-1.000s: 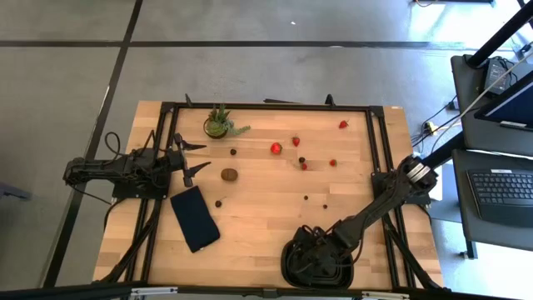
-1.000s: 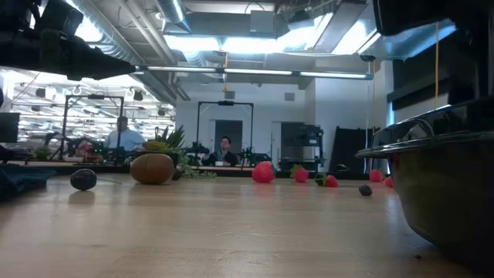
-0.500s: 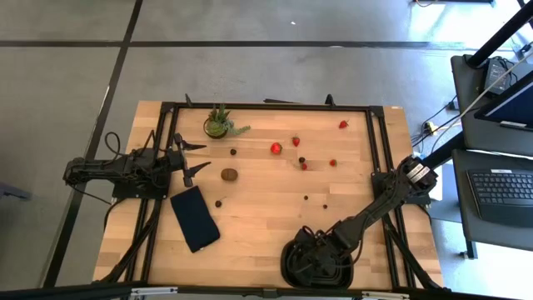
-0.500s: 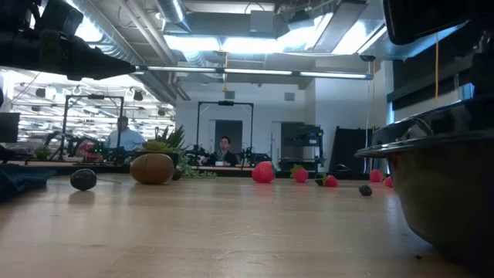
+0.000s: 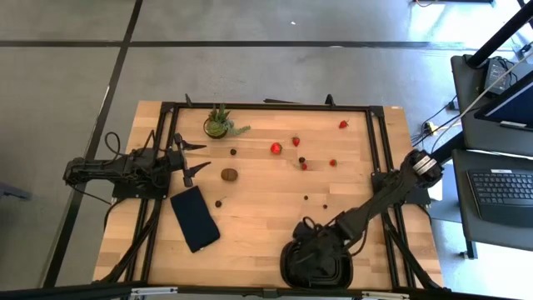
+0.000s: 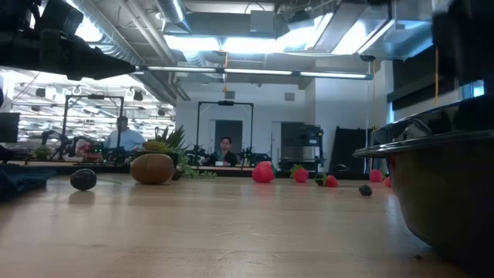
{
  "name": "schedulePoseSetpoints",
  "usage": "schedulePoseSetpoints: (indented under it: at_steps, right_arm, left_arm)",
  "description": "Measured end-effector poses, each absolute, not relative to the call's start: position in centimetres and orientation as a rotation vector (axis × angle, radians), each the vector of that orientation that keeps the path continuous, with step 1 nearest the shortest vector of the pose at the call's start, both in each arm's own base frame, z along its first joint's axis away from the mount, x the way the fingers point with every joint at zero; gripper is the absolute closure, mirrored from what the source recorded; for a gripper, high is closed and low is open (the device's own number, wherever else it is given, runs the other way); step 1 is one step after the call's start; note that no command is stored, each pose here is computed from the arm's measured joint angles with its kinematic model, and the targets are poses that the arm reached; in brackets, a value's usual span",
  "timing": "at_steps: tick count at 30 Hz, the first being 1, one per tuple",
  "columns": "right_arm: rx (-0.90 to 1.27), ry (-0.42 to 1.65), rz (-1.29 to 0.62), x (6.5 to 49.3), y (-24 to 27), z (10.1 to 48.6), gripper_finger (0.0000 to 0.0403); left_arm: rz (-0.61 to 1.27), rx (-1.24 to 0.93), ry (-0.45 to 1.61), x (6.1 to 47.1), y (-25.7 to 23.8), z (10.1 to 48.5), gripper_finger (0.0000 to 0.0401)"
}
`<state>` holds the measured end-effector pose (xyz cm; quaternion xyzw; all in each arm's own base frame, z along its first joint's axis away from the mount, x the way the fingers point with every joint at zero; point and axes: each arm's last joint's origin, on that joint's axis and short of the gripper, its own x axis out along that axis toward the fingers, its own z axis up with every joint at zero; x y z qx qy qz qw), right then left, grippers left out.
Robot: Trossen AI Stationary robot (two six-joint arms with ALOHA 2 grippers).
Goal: Pick and placing Produce into tupperware
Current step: Put the blackberry into the black container
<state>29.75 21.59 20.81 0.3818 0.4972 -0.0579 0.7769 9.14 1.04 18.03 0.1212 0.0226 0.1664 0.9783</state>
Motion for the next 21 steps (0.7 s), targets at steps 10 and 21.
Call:
schedulePoseSetpoints:
  at_steps: [10, 21]
  right_arm:
    - [0.654, 1.017, -0.388, 27.0, 16.3, 24.9, 0.0233]
    - [0.386, 1.004, -0.406, 28.7, 10.6, 25.7, 0.0232]
  left_arm:
    - [0.336, 0.244, 0.041, 9.1, 1.0, 18.1, 0.0136]
    - [0.336, 0.244, 0.039, 9.1, 1.0, 18.1, 0.0136]
